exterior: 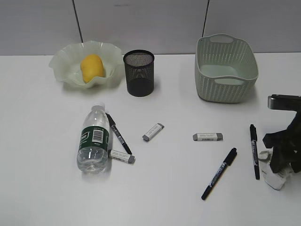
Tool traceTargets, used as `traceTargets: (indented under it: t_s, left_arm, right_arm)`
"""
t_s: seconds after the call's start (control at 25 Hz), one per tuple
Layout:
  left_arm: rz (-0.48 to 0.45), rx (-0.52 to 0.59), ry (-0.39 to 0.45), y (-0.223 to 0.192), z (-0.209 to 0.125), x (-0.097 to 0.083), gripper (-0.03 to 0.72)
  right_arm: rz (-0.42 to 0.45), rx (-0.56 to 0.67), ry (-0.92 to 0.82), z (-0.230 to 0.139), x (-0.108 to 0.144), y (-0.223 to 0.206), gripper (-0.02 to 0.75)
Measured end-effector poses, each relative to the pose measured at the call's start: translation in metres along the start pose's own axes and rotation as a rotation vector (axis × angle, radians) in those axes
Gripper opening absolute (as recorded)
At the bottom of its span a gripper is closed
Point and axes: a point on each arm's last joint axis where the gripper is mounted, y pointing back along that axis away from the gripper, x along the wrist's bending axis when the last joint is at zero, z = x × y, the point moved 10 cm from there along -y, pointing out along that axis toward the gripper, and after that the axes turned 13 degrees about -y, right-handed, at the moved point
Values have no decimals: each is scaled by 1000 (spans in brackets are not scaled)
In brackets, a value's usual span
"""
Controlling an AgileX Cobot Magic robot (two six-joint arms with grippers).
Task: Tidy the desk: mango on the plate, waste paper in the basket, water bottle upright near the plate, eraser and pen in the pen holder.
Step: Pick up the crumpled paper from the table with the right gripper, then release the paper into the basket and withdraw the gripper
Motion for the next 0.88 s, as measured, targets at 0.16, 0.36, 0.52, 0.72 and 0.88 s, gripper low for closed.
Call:
traceTargets:
  t_s: [0.16, 0.36, 0.52, 0.72, 0.88]
  left_arm:
    - [0, -2, 0, 0, 0, 0, 512]
    - [32, -106, -13, 16, 2, -2, 506]
    - [53, -179, -20, 27, 2, -3, 505]
    - [53, -179, -20, 27, 2, -3, 505]
    - [53, -179, -20, 27, 2, -3, 505]
  right_arm:
    - [0, 25, -3, -5, 0, 0, 211]
    - [12, 14, 17, -6, 2, 10, 53]
    - [30, -35, 20, -3, 6, 28, 49]
    - [78, -147, 27, 7, 15, 60, 48]
    - [138, -294, 42, 37, 31, 103, 47]
